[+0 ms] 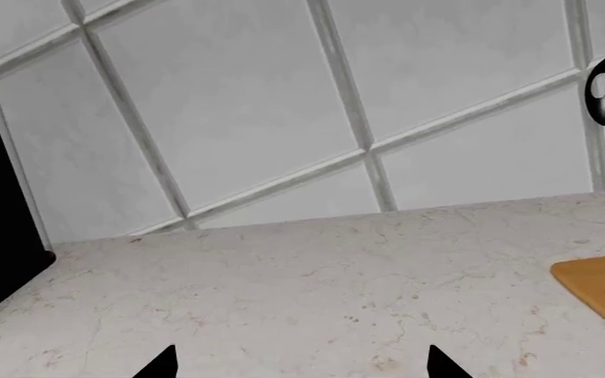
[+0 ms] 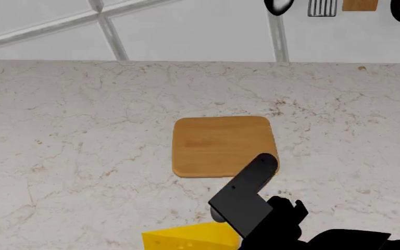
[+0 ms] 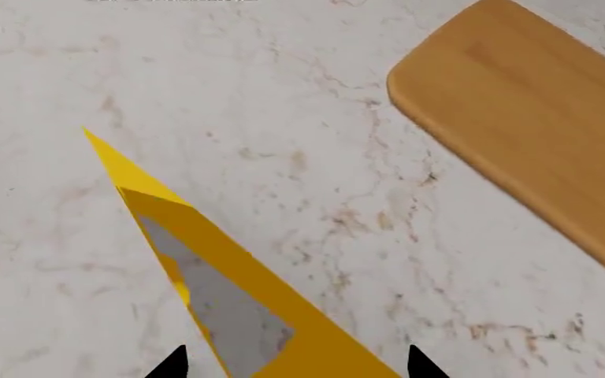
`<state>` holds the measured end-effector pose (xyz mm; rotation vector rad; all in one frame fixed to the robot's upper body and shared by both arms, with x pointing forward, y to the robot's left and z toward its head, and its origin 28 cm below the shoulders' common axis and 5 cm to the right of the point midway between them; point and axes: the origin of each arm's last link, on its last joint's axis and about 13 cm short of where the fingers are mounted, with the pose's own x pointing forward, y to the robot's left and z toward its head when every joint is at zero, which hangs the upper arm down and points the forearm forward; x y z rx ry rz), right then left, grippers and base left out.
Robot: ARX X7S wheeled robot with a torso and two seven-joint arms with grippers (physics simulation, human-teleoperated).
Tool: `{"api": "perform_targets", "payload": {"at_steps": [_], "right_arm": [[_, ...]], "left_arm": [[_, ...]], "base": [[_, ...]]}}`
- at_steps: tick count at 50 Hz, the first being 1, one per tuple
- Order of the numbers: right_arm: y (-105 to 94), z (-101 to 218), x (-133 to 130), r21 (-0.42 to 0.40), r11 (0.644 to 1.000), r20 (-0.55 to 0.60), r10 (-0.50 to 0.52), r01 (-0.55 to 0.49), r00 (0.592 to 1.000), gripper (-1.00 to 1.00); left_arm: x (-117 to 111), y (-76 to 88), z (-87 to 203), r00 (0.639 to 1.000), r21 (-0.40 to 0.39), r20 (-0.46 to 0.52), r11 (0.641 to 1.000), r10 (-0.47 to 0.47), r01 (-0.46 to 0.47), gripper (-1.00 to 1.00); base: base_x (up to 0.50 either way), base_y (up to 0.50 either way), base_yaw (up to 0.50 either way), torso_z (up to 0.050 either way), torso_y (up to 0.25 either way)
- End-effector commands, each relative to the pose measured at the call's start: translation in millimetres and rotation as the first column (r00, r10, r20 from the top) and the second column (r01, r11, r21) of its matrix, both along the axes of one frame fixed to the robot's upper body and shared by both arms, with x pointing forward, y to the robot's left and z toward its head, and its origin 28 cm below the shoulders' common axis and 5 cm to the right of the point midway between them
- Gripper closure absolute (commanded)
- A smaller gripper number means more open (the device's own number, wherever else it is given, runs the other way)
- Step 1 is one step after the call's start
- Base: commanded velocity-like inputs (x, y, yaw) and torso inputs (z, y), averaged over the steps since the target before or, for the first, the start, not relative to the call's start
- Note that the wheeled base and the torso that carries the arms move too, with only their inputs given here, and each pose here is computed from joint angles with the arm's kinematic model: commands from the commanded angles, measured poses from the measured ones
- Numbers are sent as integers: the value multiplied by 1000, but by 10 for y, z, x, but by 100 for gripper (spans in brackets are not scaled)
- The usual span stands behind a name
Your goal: Place the bread and cheese on the cutting board.
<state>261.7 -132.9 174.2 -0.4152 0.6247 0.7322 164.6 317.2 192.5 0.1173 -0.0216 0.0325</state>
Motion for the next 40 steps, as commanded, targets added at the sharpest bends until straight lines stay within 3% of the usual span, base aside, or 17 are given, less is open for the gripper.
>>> {"api": "perform_targets", "payload": {"at_steps": [1, 13, 14, 27, 32, 40], "right_arm": [[-26, -214, -36, -28, 1000, -55, -8, 7, 998, -100], [6, -187, -25, -30, 999, -45, 11, -13, 999, -100], [8, -176, -33, -32, 999, -35, 17, -19, 999, 100], [58, 123, 43, 35, 999, 53, -5, 3, 999, 100], [82, 276, 227, 95, 991, 125, -108, 96, 986, 100], [169, 485, 509, 157, 959, 133, -256, 235, 957, 100]], "left_arm": [[-1, -2, -1, 1000, 1, -1, 1000, 0, 0, -100], [11, 4, -15, 1000, -1, -4, 1000, 0, -1, -100], [13, 1, -18, 1000, -1, -4, 1000, -1, 1, -100], [11, 2, -21, 1000, -1, -6, 1000, 1, -1, -100], [21, -8, -27, 1000, 0, -8, 1000, -5, 5, -100], [23, 5, -30, 1000, -2, -6, 1000, -1, 1, -100]], "base": [[0, 0, 0, 0, 0], [2, 1, 3, 0, 0], [0, 3, 0, 0, 0], [2, 2, 4, 0, 0], [0, 0, 0, 0, 0], [0, 0, 0, 0, 0]]}}
